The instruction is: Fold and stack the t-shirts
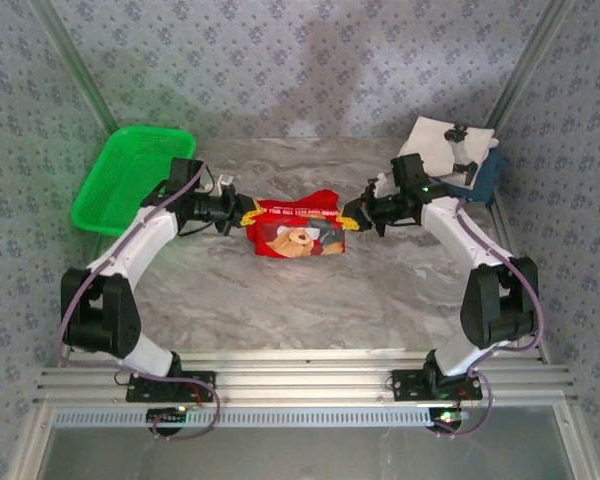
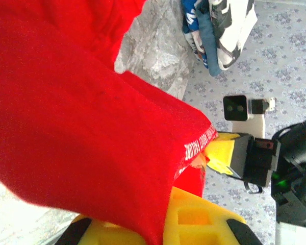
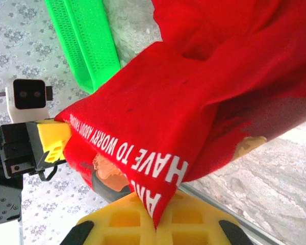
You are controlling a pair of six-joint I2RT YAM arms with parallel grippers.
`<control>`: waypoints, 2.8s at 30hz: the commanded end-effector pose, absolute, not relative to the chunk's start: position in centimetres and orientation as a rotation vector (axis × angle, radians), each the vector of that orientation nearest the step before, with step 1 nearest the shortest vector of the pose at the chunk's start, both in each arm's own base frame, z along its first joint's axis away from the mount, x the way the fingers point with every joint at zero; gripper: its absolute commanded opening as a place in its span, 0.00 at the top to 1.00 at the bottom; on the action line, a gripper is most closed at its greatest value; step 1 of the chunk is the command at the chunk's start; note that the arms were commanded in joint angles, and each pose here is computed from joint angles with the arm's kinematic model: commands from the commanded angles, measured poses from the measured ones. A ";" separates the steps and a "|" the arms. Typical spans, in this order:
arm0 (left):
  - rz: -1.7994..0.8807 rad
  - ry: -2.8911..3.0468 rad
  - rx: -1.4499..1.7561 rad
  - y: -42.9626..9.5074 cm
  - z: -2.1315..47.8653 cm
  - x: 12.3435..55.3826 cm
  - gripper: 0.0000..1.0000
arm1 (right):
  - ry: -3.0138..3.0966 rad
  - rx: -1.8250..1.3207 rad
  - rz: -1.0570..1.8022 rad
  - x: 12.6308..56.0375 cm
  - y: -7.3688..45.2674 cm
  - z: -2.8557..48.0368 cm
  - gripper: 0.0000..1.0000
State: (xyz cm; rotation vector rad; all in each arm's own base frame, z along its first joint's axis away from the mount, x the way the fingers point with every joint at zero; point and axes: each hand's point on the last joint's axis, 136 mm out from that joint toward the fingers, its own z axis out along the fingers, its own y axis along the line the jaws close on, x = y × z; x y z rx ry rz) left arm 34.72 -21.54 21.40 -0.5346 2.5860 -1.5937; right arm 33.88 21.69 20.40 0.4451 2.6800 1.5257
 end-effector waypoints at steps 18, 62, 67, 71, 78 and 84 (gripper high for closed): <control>-1.594 2.255 -0.057 -24.0 39.4 49.3 1.00 | 2.413 0.298 1.486 47.2 21.0 30.1 1.00; -0.892 2.816 -0.672 -14.7 10.1 13.2 0.28 | 3.240 0.277 1.043 9.9 16.8 6.4 0.45; -0.956 2.760 -0.672 -16.6 10.6 16.0 0.25 | 3.145 0.268 0.912 13.6 16.1 10.4 0.32; -0.984 2.752 -0.658 -18.1 9.8 19.0 0.26 | 3.114 0.140 0.876 17.9 16.7 11.7 0.33; -1.002 2.747 -0.620 -19.0 8.5 23.0 0.32 | 3.057 0.034 0.908 25.3 18.2 9.4 0.44; -1.002 2.772 -0.641 -19.4 6.0 23.5 0.36 | 3.075 -0.015 0.938 27.5 19.4 7.2 0.52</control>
